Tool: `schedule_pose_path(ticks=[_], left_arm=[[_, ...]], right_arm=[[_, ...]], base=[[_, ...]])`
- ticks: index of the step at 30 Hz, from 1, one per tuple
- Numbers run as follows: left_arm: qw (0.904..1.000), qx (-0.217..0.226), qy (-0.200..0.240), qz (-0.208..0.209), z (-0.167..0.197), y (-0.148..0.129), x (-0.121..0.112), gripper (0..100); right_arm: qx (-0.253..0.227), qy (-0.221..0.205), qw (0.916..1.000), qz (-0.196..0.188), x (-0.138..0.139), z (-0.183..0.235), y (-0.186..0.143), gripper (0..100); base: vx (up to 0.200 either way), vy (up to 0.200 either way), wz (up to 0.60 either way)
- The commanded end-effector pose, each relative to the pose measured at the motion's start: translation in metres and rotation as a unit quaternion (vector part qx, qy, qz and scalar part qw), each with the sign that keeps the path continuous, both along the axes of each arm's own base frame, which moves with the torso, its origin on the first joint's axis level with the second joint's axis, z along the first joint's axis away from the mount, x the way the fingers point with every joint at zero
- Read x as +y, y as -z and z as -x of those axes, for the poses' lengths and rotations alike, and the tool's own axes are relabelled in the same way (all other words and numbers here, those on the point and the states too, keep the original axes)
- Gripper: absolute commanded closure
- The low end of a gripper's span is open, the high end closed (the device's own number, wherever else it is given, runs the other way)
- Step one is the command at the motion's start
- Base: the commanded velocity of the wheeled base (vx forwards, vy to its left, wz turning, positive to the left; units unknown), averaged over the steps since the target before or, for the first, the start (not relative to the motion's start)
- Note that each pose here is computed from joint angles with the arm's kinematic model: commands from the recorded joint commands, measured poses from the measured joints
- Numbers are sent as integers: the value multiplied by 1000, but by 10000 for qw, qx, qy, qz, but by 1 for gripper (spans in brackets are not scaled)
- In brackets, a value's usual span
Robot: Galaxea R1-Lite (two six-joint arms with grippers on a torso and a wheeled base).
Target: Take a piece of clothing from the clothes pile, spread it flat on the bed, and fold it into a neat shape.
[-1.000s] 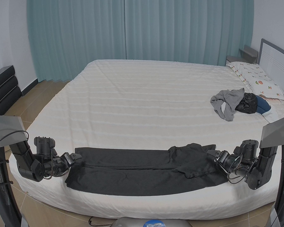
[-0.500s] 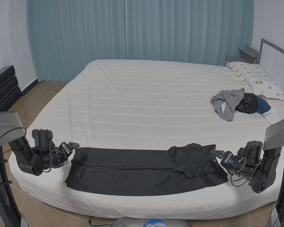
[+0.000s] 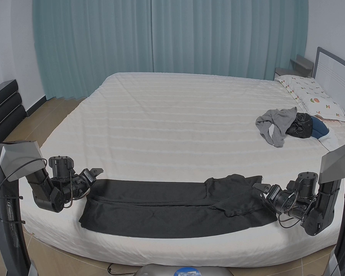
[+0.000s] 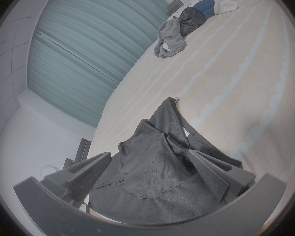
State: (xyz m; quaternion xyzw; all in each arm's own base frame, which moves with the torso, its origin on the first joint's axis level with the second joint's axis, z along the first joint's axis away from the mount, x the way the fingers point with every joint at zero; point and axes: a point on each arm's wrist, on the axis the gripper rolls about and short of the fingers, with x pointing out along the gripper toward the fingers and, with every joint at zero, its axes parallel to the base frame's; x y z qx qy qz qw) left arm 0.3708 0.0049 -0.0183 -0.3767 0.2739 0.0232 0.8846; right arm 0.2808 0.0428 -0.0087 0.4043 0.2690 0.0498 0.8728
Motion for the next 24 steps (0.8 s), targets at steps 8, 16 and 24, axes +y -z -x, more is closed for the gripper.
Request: schedule_pose_path(ticks=[8,16,24], left_arm=[[9999,123,0,-14,0,11,0,100],[9993,161,-309,-162,1,13,3,100],[9991,135,-400,-38,-1,11,4,100]], right_arm=[[-29,18,10000,-46,0,-1,0,0],[-52,49,10000,-49,-2,-2,-1,0],[-12,52,10000,-50,-2,-1,1,0]], base=[[0,0,0],[0,0,0],[0,0,0]])
